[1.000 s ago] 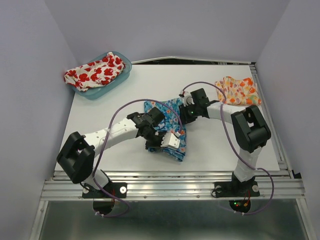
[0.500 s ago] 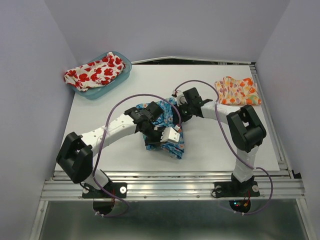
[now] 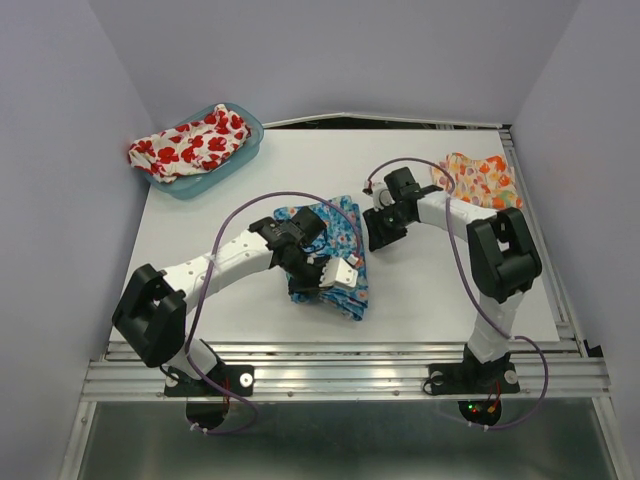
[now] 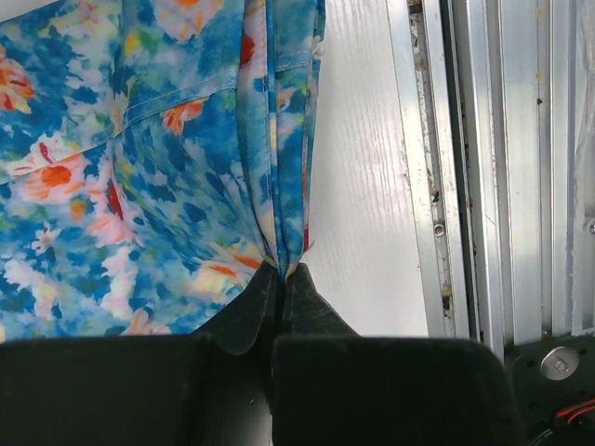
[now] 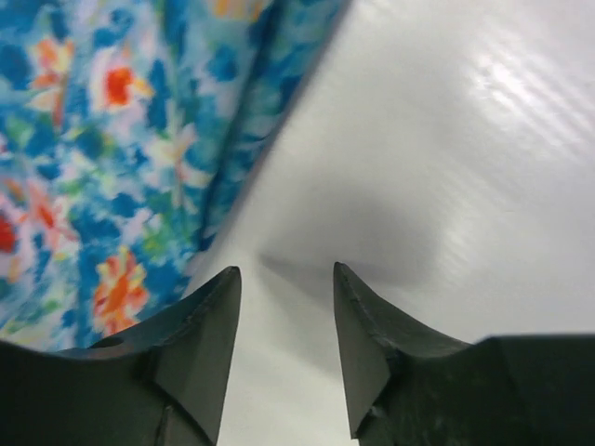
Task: Fold and stack the skirts
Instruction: Fold the skirt
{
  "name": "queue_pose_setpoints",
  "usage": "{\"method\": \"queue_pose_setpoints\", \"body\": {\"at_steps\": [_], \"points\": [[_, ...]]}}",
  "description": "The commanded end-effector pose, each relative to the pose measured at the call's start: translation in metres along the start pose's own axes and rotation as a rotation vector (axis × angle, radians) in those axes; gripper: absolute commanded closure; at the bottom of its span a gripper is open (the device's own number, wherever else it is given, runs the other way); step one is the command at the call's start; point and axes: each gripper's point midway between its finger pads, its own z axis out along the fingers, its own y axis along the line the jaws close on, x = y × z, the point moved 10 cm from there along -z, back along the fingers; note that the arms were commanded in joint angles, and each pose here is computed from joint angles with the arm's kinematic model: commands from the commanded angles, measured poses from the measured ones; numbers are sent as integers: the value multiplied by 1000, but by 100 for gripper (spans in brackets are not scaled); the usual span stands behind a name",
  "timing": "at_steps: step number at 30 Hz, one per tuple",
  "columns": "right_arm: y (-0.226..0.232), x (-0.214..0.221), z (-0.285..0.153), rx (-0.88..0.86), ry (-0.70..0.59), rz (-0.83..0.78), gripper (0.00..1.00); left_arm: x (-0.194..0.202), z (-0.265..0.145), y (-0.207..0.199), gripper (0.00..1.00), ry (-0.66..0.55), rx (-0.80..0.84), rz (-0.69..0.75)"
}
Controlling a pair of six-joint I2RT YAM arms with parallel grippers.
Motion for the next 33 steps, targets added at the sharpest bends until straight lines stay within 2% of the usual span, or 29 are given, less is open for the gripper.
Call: {"method": "queue_pose_setpoints", "body": {"at_steps": [1,6,13,21,24,31,33], "points": [[29,-11,-27,-204,-65,30,53,0,-7,-6,100,-24,-10,21],[45,-22,-32,-372,-120,117,61,1,-7,-6,100,-17,-13,26],[52,-37,-44,-398,-221,121,65,2,-7,-7,100,-17,-16,25],[41,-26,2,-396,-152,166,65,-1,-9,-5,100,-22,-22,26],[33,-13,32,-356,-86,187,66,-3,-14,-5,100,-31,-27,13],[25,27,56,-296,43,189,68,-17,-32,-4,100,-80,-34,-3],[23,34,61,-300,69,178,71,-21,-40,-3,100,-95,-32,-17]]}}
